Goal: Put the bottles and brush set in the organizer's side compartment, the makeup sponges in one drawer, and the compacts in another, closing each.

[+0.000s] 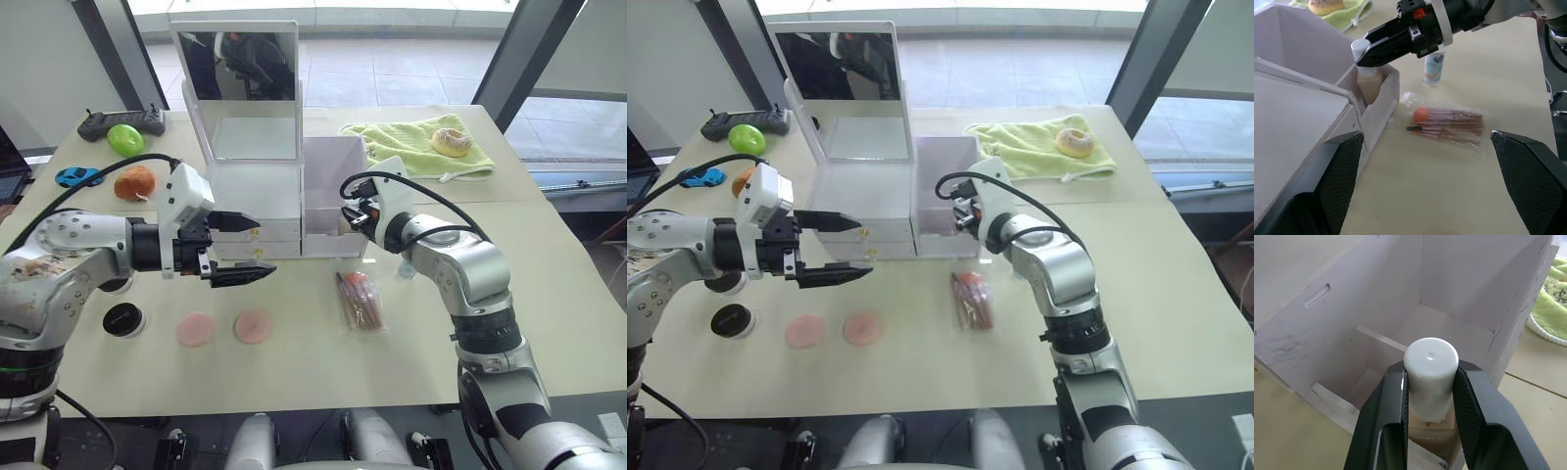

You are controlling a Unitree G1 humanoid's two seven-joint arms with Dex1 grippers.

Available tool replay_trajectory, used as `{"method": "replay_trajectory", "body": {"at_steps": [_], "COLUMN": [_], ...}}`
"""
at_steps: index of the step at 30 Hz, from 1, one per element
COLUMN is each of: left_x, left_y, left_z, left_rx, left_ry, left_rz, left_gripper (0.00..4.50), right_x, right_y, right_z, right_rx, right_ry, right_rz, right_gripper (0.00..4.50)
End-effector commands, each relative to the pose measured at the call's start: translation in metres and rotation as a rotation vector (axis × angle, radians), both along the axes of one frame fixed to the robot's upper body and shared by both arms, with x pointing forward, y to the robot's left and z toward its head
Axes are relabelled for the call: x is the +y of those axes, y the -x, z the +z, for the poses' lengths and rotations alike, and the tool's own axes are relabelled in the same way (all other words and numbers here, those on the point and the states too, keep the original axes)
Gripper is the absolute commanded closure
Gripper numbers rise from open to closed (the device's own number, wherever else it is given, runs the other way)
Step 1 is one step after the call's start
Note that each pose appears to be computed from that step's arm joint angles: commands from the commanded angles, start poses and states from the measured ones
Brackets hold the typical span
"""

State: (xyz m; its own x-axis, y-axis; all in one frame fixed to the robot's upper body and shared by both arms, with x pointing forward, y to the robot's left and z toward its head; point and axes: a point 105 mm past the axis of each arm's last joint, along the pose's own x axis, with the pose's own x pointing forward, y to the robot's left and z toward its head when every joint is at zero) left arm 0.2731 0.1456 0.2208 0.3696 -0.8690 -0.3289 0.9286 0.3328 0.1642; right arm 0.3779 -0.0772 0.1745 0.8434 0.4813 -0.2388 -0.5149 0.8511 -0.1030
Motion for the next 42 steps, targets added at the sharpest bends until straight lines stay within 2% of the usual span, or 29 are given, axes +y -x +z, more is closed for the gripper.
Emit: {"method": "replay_trajectory", "body": {"at_steps": [1,6,7,12,17,20,24,29,42], "left_x": [-0.001,-0.002,-0.002,-0.01,-0.019,-0.02,-0.022,-0.025,-0.027], "left_y": [0.007,0.006,0.005,0.008,0.018,0.022,0.024,0.025,0.022], "left_z": [0.018,0.021,0.022,0.03,0.022,0.02,0.016,0.014,0.012], "left_rx": [-0.034,-0.03,-0.03,-0.055,-0.061,-0.037,-0.023,-0.018,-0.034], "left_ry": [0.003,0.012,0.013,0.056,0.024,0.01,-0.002,-0.002,-0.012], "left_rz": [-0.038,-0.038,-0.029,-0.061,-0.135,-0.177,-0.216,-0.251,-0.262], "left_gripper": [0.0,0.0,0.0,0.0,0.0,0.0,0.0,0.0,0.0], "right_x": [0.003,0.005,0.005,-0.004,-0.042,-0.063,-0.094,-0.101,-0.1], "right_y": [0.001,0.006,0.009,0.034,0.056,0.067,0.079,0.088,0.072], "right_z": [0.012,0.025,0.033,0.079,0.09,0.079,0.038,0.011,-0.017], "right_rx": [-0.054,-0.086,-0.102,-0.189,-0.199,-0.167,-0.072,-0.017,0.007], "right_ry": [-0.03,-0.051,-0.061,-0.135,-0.155,-0.153,-0.083,-0.066,-0.13], "right_rz": [0.013,0.029,0.037,0.068,-0.004,-0.058,-0.17,-0.211,-0.275], "right_gripper": [1.85,0.15,0.06,0.06,0.06,0.06,0.06,0.06,0.06]}}
